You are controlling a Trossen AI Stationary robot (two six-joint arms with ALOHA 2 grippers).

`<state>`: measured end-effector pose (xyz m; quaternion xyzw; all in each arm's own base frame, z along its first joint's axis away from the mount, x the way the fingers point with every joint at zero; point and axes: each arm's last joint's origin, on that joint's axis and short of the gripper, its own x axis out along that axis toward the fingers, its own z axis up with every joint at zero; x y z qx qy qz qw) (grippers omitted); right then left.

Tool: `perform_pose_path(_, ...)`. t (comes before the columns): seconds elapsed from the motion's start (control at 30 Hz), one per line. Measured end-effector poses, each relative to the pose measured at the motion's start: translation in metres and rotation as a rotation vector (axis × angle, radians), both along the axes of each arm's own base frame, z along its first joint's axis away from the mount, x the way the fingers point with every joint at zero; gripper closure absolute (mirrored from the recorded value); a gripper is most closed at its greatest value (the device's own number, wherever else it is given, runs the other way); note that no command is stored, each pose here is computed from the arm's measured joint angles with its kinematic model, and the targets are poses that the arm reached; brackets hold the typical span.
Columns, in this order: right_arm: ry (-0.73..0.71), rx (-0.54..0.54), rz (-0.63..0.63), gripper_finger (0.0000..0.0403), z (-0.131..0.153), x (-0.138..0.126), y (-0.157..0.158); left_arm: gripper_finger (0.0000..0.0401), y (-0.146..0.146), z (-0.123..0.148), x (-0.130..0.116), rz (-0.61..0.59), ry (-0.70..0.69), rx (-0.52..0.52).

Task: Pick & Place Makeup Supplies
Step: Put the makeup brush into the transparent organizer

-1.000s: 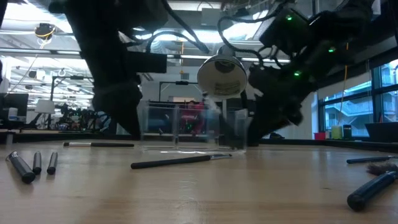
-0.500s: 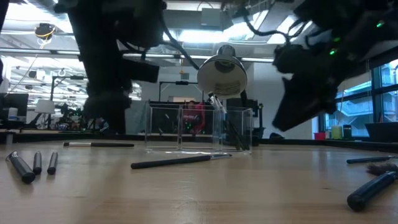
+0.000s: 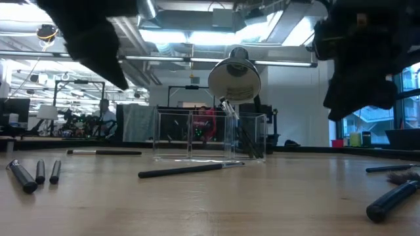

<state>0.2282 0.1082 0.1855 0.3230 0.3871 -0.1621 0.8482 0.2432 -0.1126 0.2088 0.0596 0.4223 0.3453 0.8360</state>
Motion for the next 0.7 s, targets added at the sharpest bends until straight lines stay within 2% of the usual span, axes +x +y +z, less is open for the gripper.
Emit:
perform_pose_path(0.17, -0.051, -0.055, -0.019, 0.0249, 0.005, -0.001, 0.008, 0.0311, -0.006, 0.000, -0.017, 0.023, 0.047, 0.030)
perform_pose_path(0.33, -0.064, -0.076, -0.031, 0.0249, 0.005, -0.002, 0.009, 0.0311, 0.002, 0.000, -0.025, 0.093, 0.086, 0.055)
perform_pose_path(0.47, -0.070, -0.075, -0.032, 0.0249, 0.006, -0.001, 0.009, 0.0319, 0.012, -0.012, -0.027, 0.129, 0.105, 0.036)
perform_pose_path(0.6, -0.070, -0.077, -0.033, 0.0249, 0.005, -0.001, 0.008, 0.0333, 0.032, -0.034, -0.035, 0.158, 0.273, 0.018)
perform_pose_path(0.7, -0.071, -0.076, -0.043, 0.0249, 0.006, 0.001, 0.006, 0.0344, 0.050, -0.042, -0.031, 0.153, 0.410, -0.104)
